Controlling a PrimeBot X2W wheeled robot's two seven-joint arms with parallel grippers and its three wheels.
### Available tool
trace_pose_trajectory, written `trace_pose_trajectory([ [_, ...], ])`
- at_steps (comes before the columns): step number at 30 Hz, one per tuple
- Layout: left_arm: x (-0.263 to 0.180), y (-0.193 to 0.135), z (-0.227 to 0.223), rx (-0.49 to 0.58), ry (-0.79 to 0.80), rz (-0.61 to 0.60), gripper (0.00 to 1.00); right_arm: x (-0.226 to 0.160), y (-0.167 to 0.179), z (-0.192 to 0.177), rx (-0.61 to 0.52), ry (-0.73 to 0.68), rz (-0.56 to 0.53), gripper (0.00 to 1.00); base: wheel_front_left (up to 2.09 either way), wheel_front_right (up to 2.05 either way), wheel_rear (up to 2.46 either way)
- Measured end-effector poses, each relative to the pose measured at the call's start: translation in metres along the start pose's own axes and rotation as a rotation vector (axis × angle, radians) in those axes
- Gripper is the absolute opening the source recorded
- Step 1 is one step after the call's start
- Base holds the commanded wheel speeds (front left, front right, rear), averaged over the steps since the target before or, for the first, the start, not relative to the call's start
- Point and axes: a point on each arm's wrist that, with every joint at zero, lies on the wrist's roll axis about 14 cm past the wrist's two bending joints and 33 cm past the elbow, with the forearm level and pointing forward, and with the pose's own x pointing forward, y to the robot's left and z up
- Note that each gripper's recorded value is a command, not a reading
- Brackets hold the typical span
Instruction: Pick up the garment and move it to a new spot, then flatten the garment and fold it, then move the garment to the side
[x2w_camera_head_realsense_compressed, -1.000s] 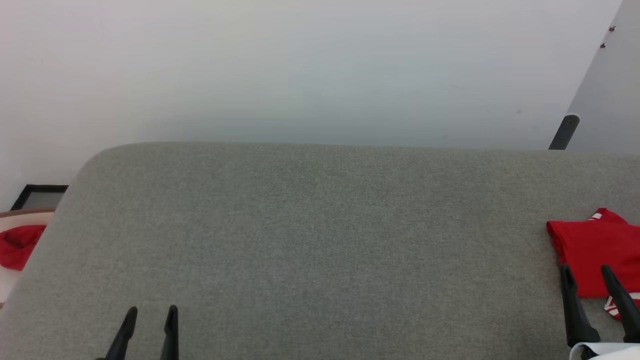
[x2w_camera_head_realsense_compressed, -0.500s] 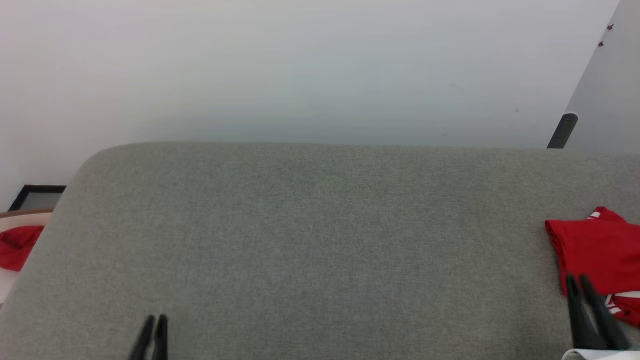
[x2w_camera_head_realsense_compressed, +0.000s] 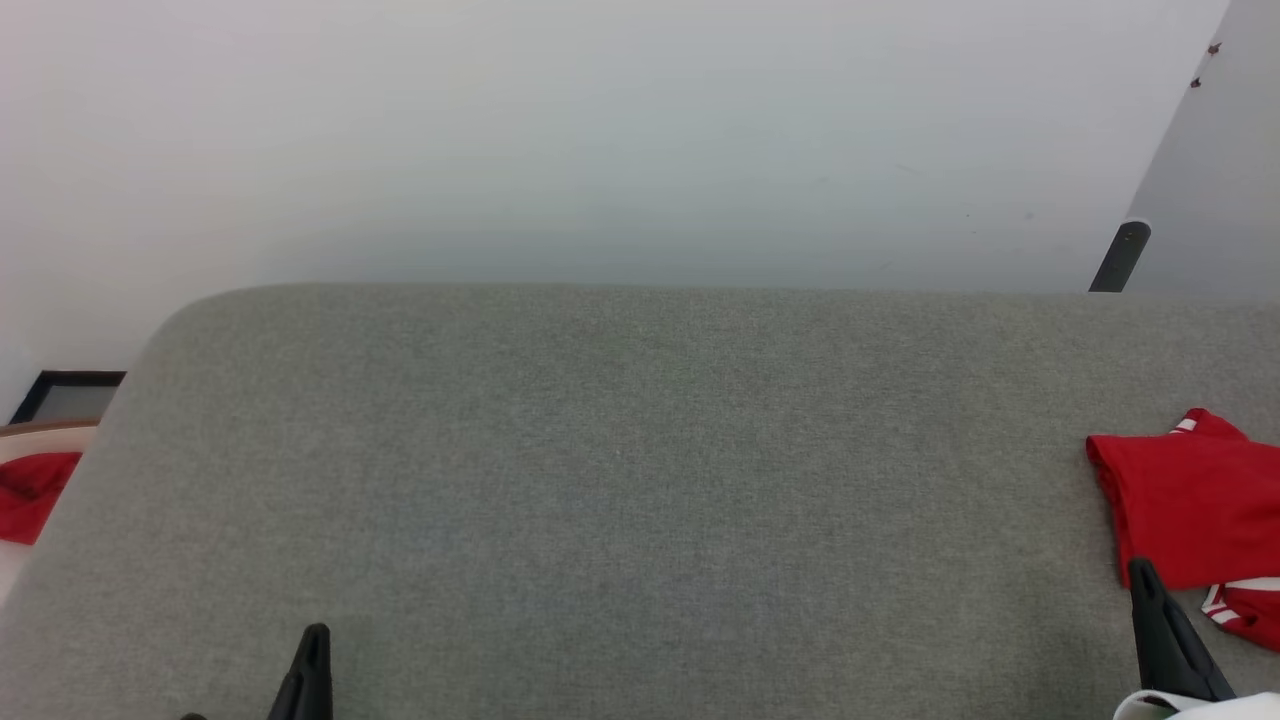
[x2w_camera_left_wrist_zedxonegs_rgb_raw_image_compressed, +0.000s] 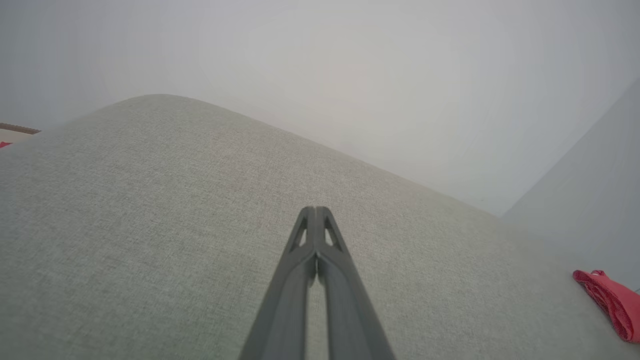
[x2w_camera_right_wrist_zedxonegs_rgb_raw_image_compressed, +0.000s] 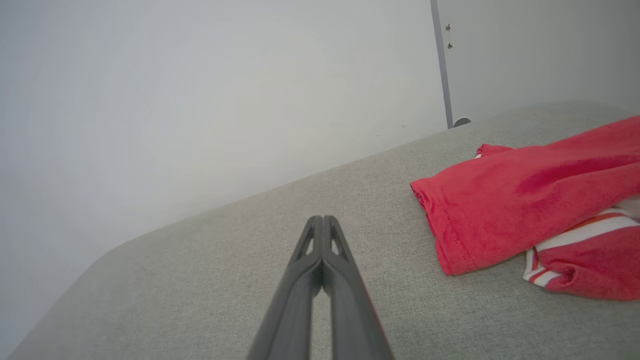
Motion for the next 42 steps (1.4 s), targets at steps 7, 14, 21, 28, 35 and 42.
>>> trace_pose_trajectory([
  [7,0.008,0.0,-0.001,-0.117,0.006,0.015,0.0,0.003,-0.002,-0.002,0.11,0.005,-0.013,0.0,0.0,0.0,0.0],
  [14,0.014,-0.001,-0.002,-0.225,0.014,0.027,0.0,0.008,-0.002,-0.002,0.223,0.003,-0.021,0.0,0.0,0.0,0.0],
  [21,0.02,-0.002,-0.002,-0.323,0.017,0.034,0.0,0.011,-0.003,-0.004,0.315,0.005,-0.029,0.0,0.0,0.0,0.0],
  [28,0.026,-0.005,-0.003,-0.416,0.024,0.038,0.0,0.013,-0.004,-0.005,0.414,0.007,-0.036,0.0,0.0,0.0,0.0],
  [35,0.032,-0.008,-0.003,-0.505,0.031,0.037,0.0,0.017,-0.004,-0.005,0.497,0.003,-0.04,0.0,0.0,0.0,0.0],
  [42,0.037,-0.01,-0.004,-0.586,0.037,0.036,0.0,0.02,-0.004,-0.005,0.574,0.0,-0.04,0.0,0.0,0.0,0.0],
])
